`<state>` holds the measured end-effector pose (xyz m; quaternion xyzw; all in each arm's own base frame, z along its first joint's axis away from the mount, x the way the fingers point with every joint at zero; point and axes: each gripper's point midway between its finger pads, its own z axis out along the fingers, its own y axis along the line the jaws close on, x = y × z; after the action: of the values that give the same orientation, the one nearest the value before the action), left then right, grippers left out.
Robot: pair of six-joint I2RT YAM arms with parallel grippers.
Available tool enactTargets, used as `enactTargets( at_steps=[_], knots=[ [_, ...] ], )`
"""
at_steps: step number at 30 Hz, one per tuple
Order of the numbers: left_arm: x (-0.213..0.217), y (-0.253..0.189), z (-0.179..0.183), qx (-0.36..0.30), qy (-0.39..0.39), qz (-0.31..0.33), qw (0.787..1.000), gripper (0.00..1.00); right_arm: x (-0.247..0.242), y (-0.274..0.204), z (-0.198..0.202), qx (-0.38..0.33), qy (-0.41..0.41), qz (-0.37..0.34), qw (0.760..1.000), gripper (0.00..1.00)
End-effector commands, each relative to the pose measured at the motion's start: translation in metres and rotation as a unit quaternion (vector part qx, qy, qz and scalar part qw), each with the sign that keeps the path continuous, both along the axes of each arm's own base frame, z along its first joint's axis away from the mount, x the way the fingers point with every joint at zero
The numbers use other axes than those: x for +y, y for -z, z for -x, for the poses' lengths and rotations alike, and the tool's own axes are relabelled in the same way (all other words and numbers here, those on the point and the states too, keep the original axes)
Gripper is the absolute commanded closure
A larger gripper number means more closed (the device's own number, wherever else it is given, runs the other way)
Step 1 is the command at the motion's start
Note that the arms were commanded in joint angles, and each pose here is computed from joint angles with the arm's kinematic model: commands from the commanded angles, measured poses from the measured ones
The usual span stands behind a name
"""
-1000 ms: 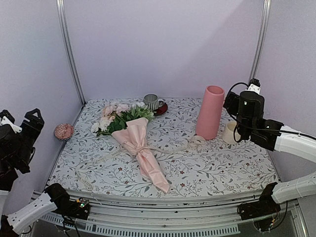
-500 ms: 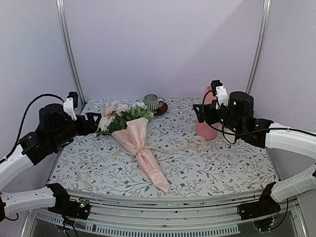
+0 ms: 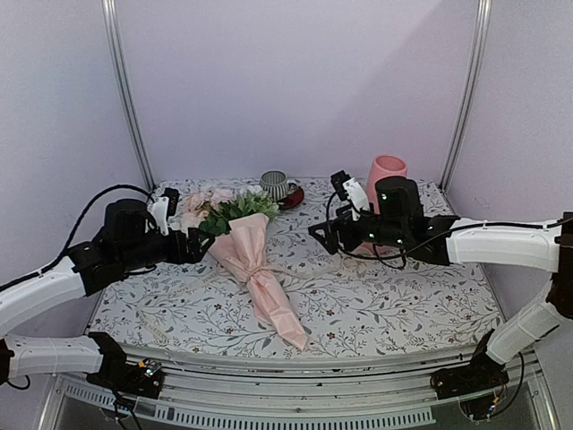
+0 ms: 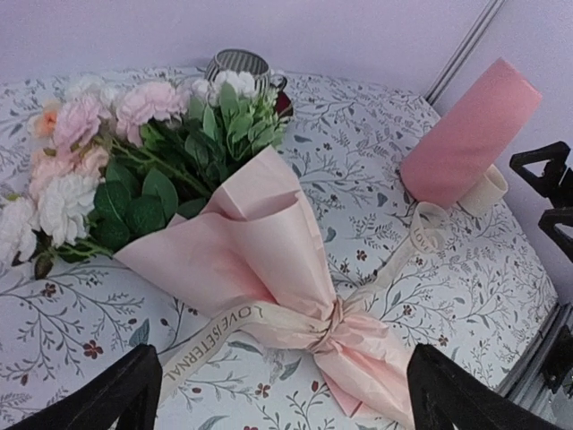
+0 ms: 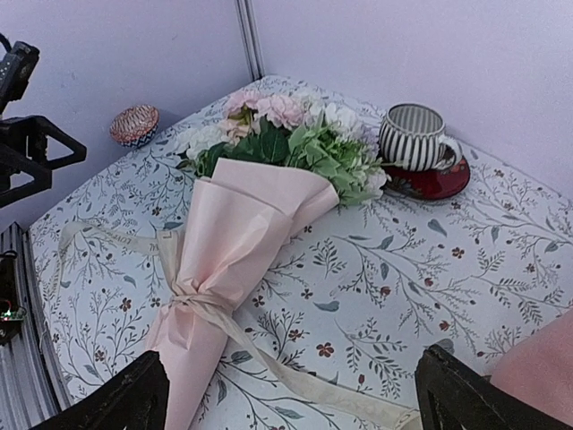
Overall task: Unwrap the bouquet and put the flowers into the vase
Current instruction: Adjust the ribbon in the folded wrapping paper.
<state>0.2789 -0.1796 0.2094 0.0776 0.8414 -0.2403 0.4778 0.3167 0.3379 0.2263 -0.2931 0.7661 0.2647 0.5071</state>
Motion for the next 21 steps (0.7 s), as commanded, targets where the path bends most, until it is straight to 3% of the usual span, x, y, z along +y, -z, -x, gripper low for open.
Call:
enactTargets(
  at_steps=[1, 7, 21],
  knots=[
    [-0.008, 0.029, -0.008, 0.051, 0.016, 0.047, 0.997, 0.02, 0.022, 0.025, 0.01, 0.064, -0.044, -0.006, 0.997, 0.01],
    [-0.012, 0.075, -0.02, 0.127, 0.023, 0.085, 0.988, 0.02, 0.053, 0.061, 0.029, 0.154, -0.096, -0.037, 0.983, 0.01],
    [-0.001, 0.116, -0.041, 0.142, -0.009, 0.135, 0.98, 0.02, 0.093, 0.148, 0.056, 0.275, -0.121, -0.034, 0.953, 0.01]
  ],
)
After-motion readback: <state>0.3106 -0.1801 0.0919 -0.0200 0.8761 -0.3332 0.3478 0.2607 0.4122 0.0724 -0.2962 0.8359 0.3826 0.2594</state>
